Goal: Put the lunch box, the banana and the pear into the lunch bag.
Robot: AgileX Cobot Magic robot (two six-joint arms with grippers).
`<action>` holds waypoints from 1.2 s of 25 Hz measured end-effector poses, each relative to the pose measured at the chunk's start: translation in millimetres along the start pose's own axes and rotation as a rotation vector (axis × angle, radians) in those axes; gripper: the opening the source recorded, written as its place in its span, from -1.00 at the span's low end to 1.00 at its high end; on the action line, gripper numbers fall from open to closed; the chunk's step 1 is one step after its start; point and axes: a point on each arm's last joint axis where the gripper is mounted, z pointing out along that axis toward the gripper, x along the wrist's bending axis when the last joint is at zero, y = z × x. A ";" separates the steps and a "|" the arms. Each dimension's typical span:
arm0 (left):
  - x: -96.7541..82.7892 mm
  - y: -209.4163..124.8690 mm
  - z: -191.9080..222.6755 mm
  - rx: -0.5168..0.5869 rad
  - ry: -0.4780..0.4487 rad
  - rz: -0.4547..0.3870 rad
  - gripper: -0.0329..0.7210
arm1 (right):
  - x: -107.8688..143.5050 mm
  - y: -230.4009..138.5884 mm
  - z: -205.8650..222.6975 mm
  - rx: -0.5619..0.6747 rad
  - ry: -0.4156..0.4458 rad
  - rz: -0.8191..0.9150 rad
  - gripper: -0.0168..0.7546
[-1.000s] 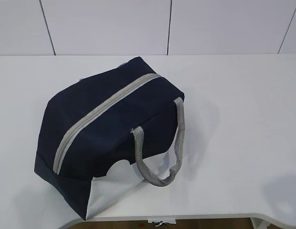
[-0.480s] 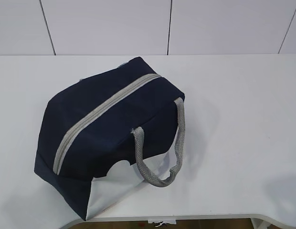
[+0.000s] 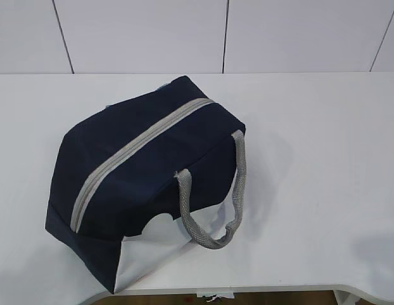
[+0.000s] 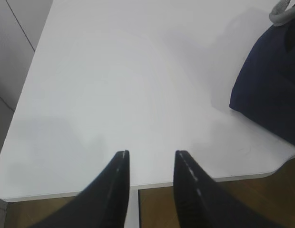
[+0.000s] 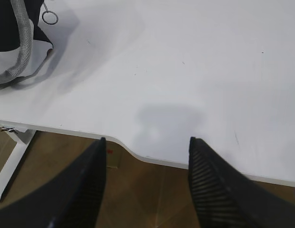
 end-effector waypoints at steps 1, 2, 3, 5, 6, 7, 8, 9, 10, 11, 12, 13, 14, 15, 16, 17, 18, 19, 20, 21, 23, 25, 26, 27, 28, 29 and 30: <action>0.0 0.0 0.0 0.000 0.000 0.000 -0.28 | 0.1 0.0 0.0 0.000 0.001 0.000 0.17; -0.2 0.0 0.0 0.000 -0.002 -0.001 -0.28 | 0.1 0.0 0.0 0.000 0.001 0.000 0.17; -0.2 0.0 0.0 0.000 -0.002 -0.001 -0.28 | 0.1 0.0 0.0 0.000 0.001 0.000 0.17; -0.2 0.0 0.0 0.000 -0.002 -0.001 -0.28 | 0.1 0.0 0.0 0.000 0.001 0.000 0.17; -0.2 0.0 0.0 0.000 -0.002 -0.001 -0.28 | 0.1 0.0 0.0 0.000 0.001 0.000 0.17; -0.2 0.0 0.0 0.000 -0.002 -0.001 -0.28 | 0.1 0.0 0.0 0.000 0.001 0.000 0.17; -0.2 0.0 0.0 0.000 -0.002 -0.001 -0.28 | 0.1 0.0 0.0 0.000 0.001 0.000 0.17; -0.2 0.0 0.0 0.000 -0.002 -0.001 -0.28 | 0.1 0.0 0.0 0.000 0.001 0.000 0.17; -0.2 0.0 0.0 0.000 -0.002 -0.001 -0.28 | 0.2 0.0 0.0 0.000 0.002 0.001 0.17; -0.2 0.0 0.0 0.000 -0.002 -0.001 -0.28 | 0.2 0.0 0.0 0.000 0.002 0.001 0.17; -0.2 0.0 0.0 0.000 -0.002 -0.001 -0.28 | 0.2 0.0 0.0 0.000 0.002 0.001 0.17; -0.2 0.0 0.0 0.000 -0.002 -0.001 -0.28 | 0.3 0.0 0.0 0.000 -0.004 0.005 0.17; -0.2 0.0 0.0 0.000 -0.002 -0.001 -0.28 | 0.4 0.0 0.0 0.000 -0.013 0.010 0.17; -0.2 0.0 0.0 0.000 -0.002 -0.001 -0.28 | 0.8 0.0 0.0 0.000 -0.027 0.021 0.17; -0.2 0.0 0.0 0.000 -0.002 -0.001 -0.28 | 1.0 0.0 0.0 0.000 -0.049 0.034 0.17; -0.2 0.0 0.0 0.000 -0.002 -0.001 -0.28 | 1.3 0.0 0.0 0.001 -0.074 0.048 0.17; -0.2 0.0 0.0 0.000 -0.002 -0.001 -0.28 | 1.6 0.0 0.0 0.001 -0.094 0.060 0.17; -0.3 0.0 0.0 0.000 -0.003 -0.001 -0.28 | 1.9 -0.1 0.1 0.003 -0.115 0.073 0.17; -0.3 0.0 0.0 0.000 -0.003 -0.001 -0.28 | 2.1 -0.1 0.1 0.003 -0.132 0.083 0.17; -0.3 0.0 0.0 0.000 -0.003 -0.007 -0.28 | 2.2 -0.1 0.1 0.003 -0.140 0.088 0.17; -0.3 0.2 0.0 -0.002 -0.003 -0.007 -0.28 | 2.3 -0.1 0.1 0.003 -0.148 0.093 0.17; -0.3 0.2 0.0 -0.002 -0.003 -0.007 -0.28 | 2.3 -0.1 0.1 0.003 -0.148 0.093 0.17; -0.3 0.2 0.0 -0.002 -0.003 -0.007 -0.28 | 2.3 -0.1 0.1 0.003 -0.148 0.093 0.17; -0.3 0.2 0.0 -0.002 -0.003 -0.007 -0.28 | 2.3 -0.1 0.1 0.003 -0.148 0.093 0.17; -0.3 0.2 0.0 -0.002 -0.003 -0.007 -0.28 | 2.3 -0.1 0.1 0.003 -0.148 0.093 0.17; -0.3 0.2 0.0 -0.002 -0.003 -0.007 -0.28 | 2.3 -0.1 0.1 0.003 -0.148 0.093 0.17; -0.3 0.2 0.0 -0.002 -0.003 -0.007 -0.28 | 2.3 -0.1 0.1 0.003 -0.148 0.093 0.17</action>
